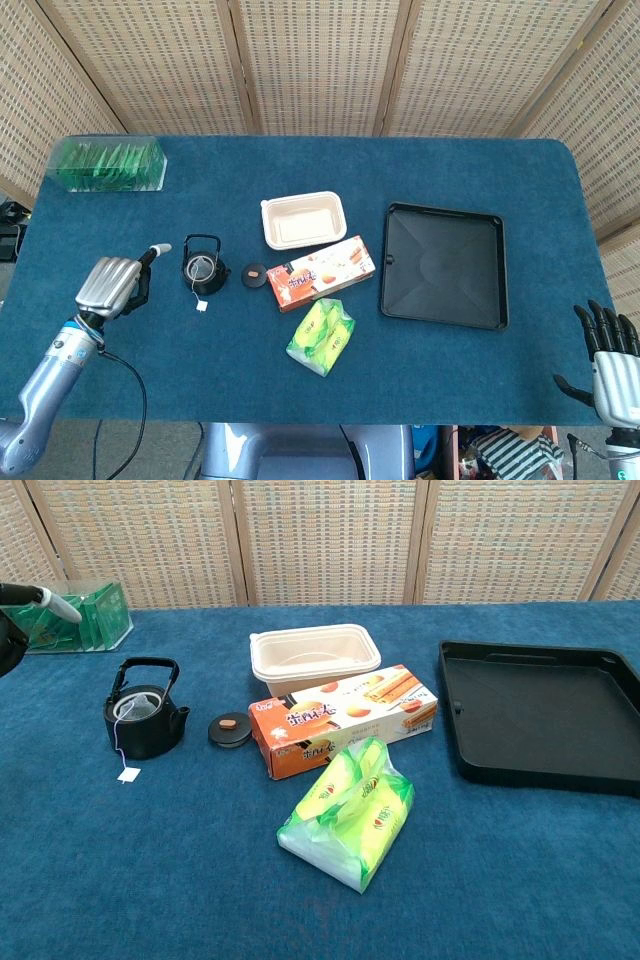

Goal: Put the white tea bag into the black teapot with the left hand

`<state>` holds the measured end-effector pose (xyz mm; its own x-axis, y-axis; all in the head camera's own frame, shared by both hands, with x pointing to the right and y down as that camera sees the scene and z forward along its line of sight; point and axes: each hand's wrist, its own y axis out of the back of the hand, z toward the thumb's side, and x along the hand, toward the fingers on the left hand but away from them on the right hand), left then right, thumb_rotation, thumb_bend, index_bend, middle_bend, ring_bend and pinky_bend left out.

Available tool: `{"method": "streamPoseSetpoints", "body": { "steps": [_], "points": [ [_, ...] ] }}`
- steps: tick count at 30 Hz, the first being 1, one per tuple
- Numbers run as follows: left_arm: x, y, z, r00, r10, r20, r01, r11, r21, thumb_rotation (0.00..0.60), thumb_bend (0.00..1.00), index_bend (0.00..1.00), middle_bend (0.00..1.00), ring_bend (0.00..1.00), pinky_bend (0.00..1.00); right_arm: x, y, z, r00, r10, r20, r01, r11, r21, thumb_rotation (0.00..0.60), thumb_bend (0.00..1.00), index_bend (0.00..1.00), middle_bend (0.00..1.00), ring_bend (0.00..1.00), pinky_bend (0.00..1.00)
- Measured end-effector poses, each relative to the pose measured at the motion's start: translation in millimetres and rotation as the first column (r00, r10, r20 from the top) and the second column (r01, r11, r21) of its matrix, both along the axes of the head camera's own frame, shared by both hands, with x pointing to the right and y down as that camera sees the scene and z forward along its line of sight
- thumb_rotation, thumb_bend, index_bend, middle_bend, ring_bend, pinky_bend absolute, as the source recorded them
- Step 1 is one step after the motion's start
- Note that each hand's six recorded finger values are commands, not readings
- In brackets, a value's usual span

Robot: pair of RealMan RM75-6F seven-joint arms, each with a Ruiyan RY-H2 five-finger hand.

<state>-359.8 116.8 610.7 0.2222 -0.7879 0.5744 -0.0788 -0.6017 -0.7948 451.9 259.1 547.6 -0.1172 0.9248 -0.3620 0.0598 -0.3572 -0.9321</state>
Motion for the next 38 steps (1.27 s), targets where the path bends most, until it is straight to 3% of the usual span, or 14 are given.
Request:
{"method": "streamPoseSetpoints", "body": {
  "steps": [5,9,14,17,19,29,38],
  "points": [
    [-19.9,8.0,-19.7,0.996,-0.084,-0.036,0.088,0.989,0.123,0.6,0.94,0.15,0.63,0.62,0.65,-7.4,-7.3,-1.9,1.0,-0.029,0.006,0.028,0.999,0.014,0.6,0.02,0.1,0.1,0.0,0.08],
    [-41.0,25.5,-38.2,0.986,-0.155,-0.069,0.167,0.96,0.223,0.6,0.75,0.15,0.5,0.48,0.49,-17.3,-13.0,-2.4,0.998,-0.057,0.021,0.056,0.998,0.017,0.6,0.02,0.1,0.08,0.0,0.07],
    [-61.3,59.1,-53.7,0.973,-0.211,-0.091,0.228,0.931,0.284,0.6,0.52,0.15,0.24,0.21,0.26,-29.2,-14.4,-1.4,0.995,-0.09,0.037,0.09,0.996,0.012,0.6,0.02,0.08,0.07,0.0,0.05],
    [-68.6,72.9,-57.4,0.968,-0.234,-0.092,0.251,0.924,0.289,0.6,0.43,0.11,0.06,0.05,0.12,-33.9,-14.2,-1.5,0.994,-0.103,0.04,0.103,0.995,0.01,0.6,0.02,0.08,0.07,0.0,0.05],
    [-73.0,80.3,-58.1,0.965,-0.249,-0.086,0.263,0.922,0.284,0.6,0.4,0.07,0.01,0.0,0.04,-37.0,-13.8,-1.7,0.993,-0.112,0.042,0.112,0.994,0.008,0.6,0.02,0.08,0.06,0.0,0.05],
    [-89.7,108.8,-61.6,0.957,-0.29,0.001,0.279,0.921,0.27,0.6,0.39,0.04,0.0,0.0,0.0,-40.8,-11.5,-1.7,0.993,-0.111,0.046,0.111,0.994,0.012,0.6,0.02,0.07,0.06,0.0,0.02],
    [-87.5,113.3,-57.5,0.954,-0.299,0.027,0.286,0.931,0.229,0.6,0.39,0.04,0.0,0.0,0.0,-37.8,-10.0,-1.9,0.994,-0.099,0.04,0.099,0.995,0.011,0.6,0.02,0.07,0.06,0.0,0.02]
  ]
}}
